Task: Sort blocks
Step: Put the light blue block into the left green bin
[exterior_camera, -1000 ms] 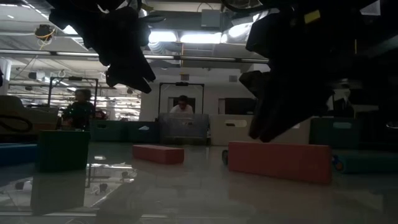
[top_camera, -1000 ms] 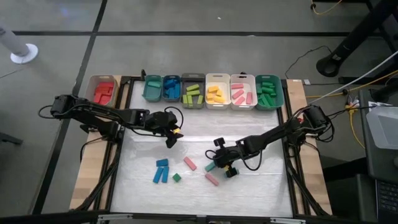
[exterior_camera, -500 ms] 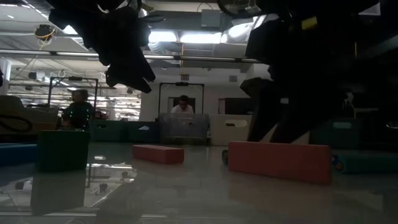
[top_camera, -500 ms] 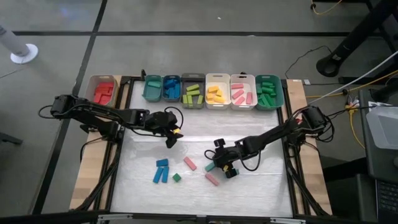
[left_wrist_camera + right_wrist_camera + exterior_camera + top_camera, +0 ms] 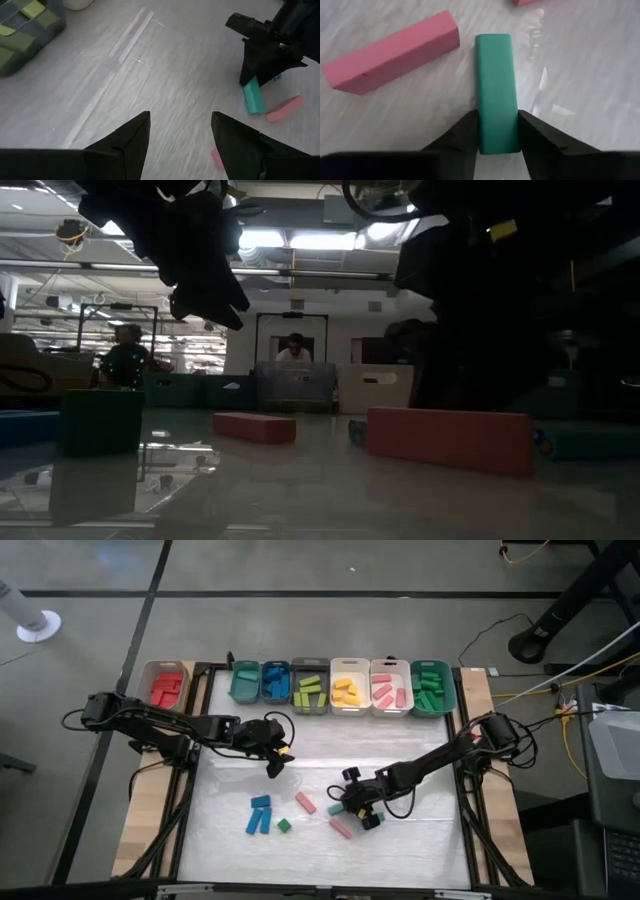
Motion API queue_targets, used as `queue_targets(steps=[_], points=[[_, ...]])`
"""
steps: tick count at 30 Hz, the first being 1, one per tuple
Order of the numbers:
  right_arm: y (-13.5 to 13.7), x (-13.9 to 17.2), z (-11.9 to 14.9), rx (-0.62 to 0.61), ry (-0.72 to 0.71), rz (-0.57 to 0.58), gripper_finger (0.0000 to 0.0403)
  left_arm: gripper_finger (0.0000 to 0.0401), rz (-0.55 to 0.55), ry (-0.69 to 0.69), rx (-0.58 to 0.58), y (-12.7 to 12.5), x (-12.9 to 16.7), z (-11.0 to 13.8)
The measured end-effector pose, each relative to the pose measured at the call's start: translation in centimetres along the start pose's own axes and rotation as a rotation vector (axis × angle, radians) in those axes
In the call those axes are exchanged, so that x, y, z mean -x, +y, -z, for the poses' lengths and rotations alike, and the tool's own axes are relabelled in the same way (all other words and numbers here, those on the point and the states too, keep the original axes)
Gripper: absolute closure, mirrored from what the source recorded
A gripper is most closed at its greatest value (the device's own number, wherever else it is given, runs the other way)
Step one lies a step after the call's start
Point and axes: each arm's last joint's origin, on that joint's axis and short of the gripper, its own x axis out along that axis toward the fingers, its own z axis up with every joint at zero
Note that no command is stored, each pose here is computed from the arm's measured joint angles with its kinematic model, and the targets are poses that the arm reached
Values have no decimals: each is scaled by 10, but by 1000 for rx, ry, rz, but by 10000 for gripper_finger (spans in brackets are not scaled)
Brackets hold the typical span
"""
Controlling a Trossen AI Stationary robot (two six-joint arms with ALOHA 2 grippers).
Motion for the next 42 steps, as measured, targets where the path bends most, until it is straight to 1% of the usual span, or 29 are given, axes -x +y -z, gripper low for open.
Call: queue_targets(steps=[2, 3, 5, 8, 10, 13, 15, 18, 20, 24, 27, 31, 35, 40, 42], points=[[0, 0, -1, 0, -10, 3, 301, 201, 0, 0, 13, 0, 0, 0], [0, 0, -2, 0, -18, 7, 305, 201, 0, 0, 23, 0, 0, 0], [-1, -1, -2, -1, -24, 17, 305, 201, 1, -1, 61, 0, 0, 0], [-2, -1, -5, -1, -28, 63, 305, 201, 1, -2, 147, 0, 0, 0], [-5, 0, -10, 10, -32, 118, 299, 201, 1, -2, 205, 0, 0, 0], [-9, 6, -27, 71, -68, 227, 276, 201, 1, -2, 282, 0, 0, 0], [-13, 11, -39, 114, -76, 311, 269, 201, 2, -1, 310, 0, 0, 0], [-20, 18, -54, 151, -94, 422, 276, 201, 2, -2, 314, 0, 0, 0], [-25, 22, -63, 148, -112, 462, 285, 201, 8, -9, 315, -1, 0, -1], [-41, 28, -73, 114, -137, 495, 293, 201, 61, -58, 296, -7, 1, -5], [-52, 31, -76, 89, -142, 516, 283, 201, 96, -77, 277, -12, 2, -6], [-64, 33, -76, 66, -144, 536, 276, 201, 113, -65, 265, -18, 3, -3], [-67, 33, -75, 60, -142, 541, 284, 201, 126, -57, 275, -22, 3, -1], [-65, 33, -77, 128, -148, 522, 287, 201, 128, -56, 277, -22, 3, 0], [-65, 34, -80, 129, -172, 528, 284, 201, 128, -57, 279, -22, 3, 0]])
